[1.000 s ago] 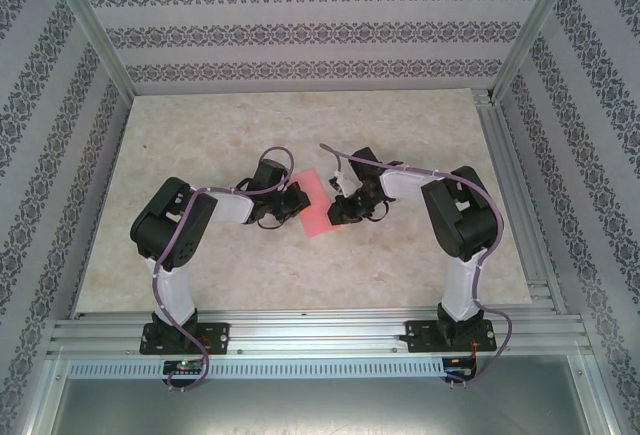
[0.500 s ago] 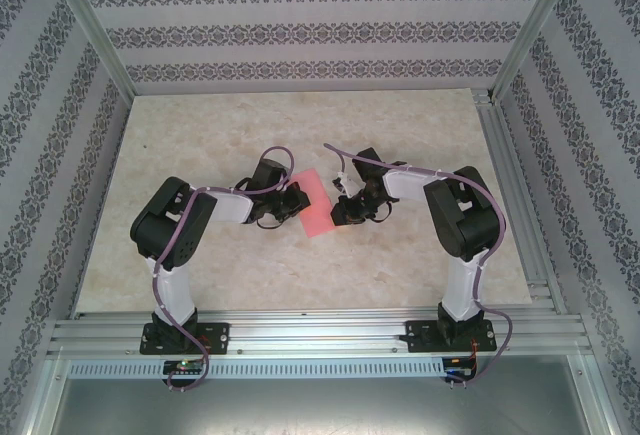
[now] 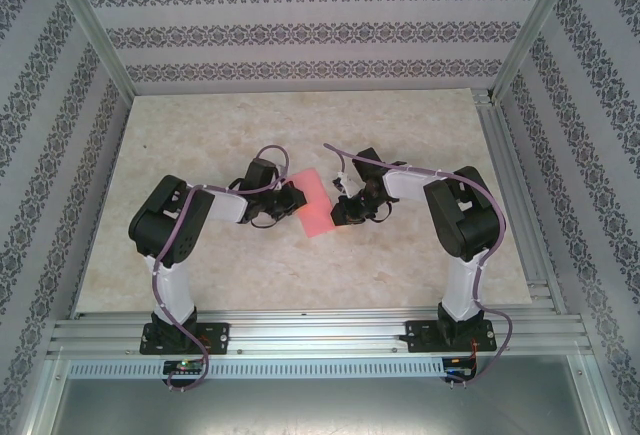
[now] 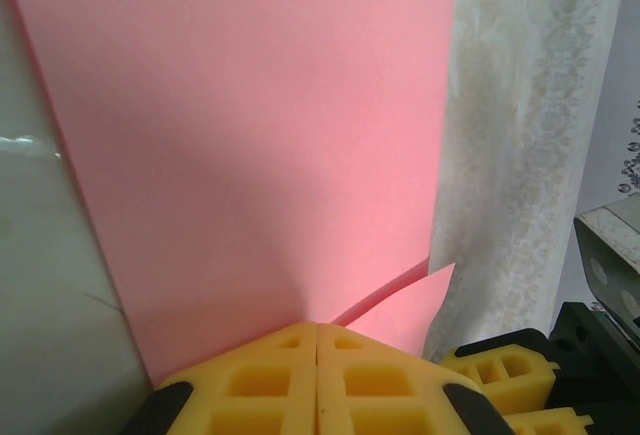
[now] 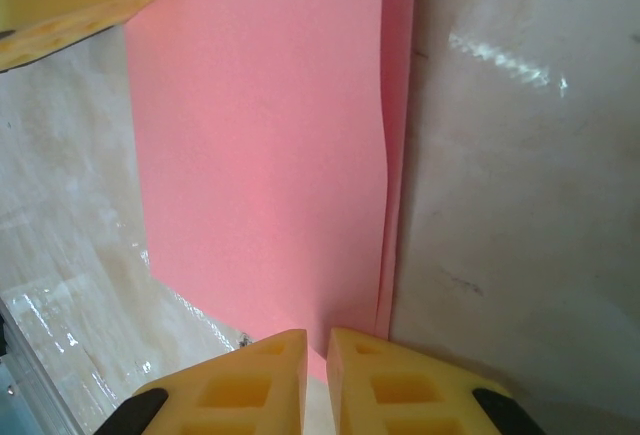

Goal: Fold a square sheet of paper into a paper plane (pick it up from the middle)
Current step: Fold the triangle a second time at the center of the table, then turn over the paper at the center of the table.

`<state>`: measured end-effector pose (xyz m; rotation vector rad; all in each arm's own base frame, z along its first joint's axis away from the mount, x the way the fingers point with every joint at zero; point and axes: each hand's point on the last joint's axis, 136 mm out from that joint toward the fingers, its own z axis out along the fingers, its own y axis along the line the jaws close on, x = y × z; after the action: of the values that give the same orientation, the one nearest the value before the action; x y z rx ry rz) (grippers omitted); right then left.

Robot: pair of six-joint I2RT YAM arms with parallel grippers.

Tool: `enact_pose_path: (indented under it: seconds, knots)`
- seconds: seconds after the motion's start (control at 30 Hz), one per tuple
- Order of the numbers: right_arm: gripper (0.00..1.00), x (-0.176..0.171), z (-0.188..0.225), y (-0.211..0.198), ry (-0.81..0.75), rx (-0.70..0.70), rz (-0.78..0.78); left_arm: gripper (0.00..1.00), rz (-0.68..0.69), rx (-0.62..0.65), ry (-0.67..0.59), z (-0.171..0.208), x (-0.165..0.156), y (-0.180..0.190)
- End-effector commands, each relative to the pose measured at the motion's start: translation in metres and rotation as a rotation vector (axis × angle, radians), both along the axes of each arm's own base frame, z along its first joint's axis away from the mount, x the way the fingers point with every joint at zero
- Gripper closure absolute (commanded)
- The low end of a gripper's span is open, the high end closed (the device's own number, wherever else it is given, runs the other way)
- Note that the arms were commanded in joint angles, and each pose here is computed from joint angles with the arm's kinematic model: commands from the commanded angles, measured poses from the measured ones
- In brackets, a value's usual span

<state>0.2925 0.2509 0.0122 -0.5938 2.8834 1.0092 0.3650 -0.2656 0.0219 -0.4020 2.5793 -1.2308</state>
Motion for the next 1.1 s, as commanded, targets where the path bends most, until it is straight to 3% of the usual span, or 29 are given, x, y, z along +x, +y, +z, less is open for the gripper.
enact_pose_path:
  seconds: [0.0,0.1,0.3,0.53,0.77,1.07]
  knots:
    - [0.84,-0.026,-0.03,-0.039,0.12,-0.187,-0.039,0.9,0.091,0.128,0.016,-0.027,0.011,0.041]
    - [0.84,-0.024,-0.027,-0.038,0.112,-0.18,-0.041,0.9,0.108,0.171,0.013,-0.025,0.013,0.05]
    - [0.81,-0.011,-0.001,-0.024,0.069,-0.108,-0.046,0.9,0.104,0.139,-0.022,-0.004,0.02,0.049]
    - [0.65,0.021,0.068,-0.006,-0.106,0.024,-0.083,0.84,0.074,0.045,-0.101,0.051,0.024,0.037]
    - [0.48,0.038,0.049,-0.015,-0.124,-0.023,-0.131,0.79,0.036,-0.009,-0.101,0.07,0.011,0.024]
    - [0.46,0.045,0.03,0.001,-0.098,-0.018,-0.094,0.79,-0.015,-0.028,-0.038,0.047,-0.007,-0.008]
